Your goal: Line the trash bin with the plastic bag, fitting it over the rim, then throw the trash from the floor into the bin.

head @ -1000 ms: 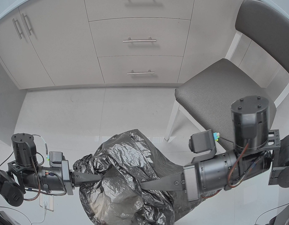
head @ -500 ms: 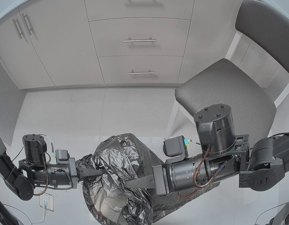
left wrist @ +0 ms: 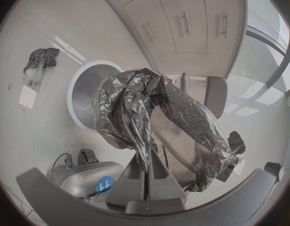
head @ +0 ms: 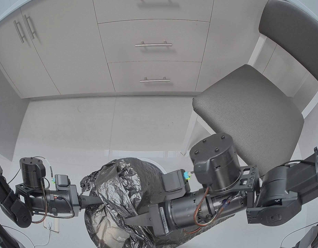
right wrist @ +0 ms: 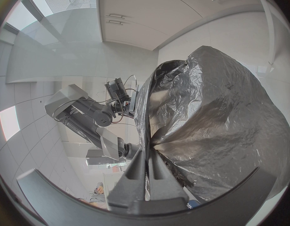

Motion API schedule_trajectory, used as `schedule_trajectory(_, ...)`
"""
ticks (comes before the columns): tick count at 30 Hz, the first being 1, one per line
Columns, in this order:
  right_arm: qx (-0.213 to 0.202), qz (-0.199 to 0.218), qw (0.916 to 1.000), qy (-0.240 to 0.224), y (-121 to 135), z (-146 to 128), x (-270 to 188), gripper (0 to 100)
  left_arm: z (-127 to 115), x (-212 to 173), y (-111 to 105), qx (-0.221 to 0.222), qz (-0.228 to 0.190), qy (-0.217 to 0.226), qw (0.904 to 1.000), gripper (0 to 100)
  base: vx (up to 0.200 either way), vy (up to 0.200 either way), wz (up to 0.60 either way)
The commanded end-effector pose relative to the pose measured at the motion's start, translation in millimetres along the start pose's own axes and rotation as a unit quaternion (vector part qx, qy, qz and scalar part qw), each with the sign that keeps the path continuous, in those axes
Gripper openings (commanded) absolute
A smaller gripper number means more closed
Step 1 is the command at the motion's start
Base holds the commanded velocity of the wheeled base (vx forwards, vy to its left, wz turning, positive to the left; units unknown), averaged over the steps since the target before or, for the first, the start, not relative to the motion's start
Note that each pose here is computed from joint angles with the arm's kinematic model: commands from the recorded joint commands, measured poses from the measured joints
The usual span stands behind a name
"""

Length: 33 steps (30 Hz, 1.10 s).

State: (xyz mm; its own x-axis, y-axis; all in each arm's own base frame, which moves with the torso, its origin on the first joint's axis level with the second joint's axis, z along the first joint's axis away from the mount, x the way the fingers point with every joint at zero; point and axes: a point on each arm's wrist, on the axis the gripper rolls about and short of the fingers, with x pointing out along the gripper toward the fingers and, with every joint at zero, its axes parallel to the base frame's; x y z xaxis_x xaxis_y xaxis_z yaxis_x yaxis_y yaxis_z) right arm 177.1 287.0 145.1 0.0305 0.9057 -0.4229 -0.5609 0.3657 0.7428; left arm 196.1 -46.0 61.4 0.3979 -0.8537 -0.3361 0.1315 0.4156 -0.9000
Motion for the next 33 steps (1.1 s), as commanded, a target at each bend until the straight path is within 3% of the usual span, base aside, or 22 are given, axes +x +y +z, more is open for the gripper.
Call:
schedule_trajectory(1,0.005,-0.006,0.9999,0.01,-2,-4,14,0,-2,-5,3,-0.004,0.006,-0.007,1.0,0,0.0,0.0,0.0)
schedule_trajectory(7,0.007,-0.001,0.9997,0.025,9,-14,24,0,-15,-17,6,-0.018,0.016,-0.012,0.9996,0,0.0,0.0,0.0)
schedule_trajectory(17,0.024,-0.006,0.9987,0.044,4,-22,37,0,-24,-19,10,-0.035,0.039,-0.015,0.9985,0,0.0,0.0,0.0)
schedule_trajectory(27,0.023,0.001,0.9991,0.035,3,-22,40,0,-24,-21,12,-0.042,0.045,-0.021,0.9979,0,0.0,0.0,0.0)
schedule_trajectory(33,0.03,-0.016,0.9993,-0.012,-18,9,34,0,-3,-20,17,-0.035,0.048,-0.053,0.9968,0,0.0,0.0,0.0)
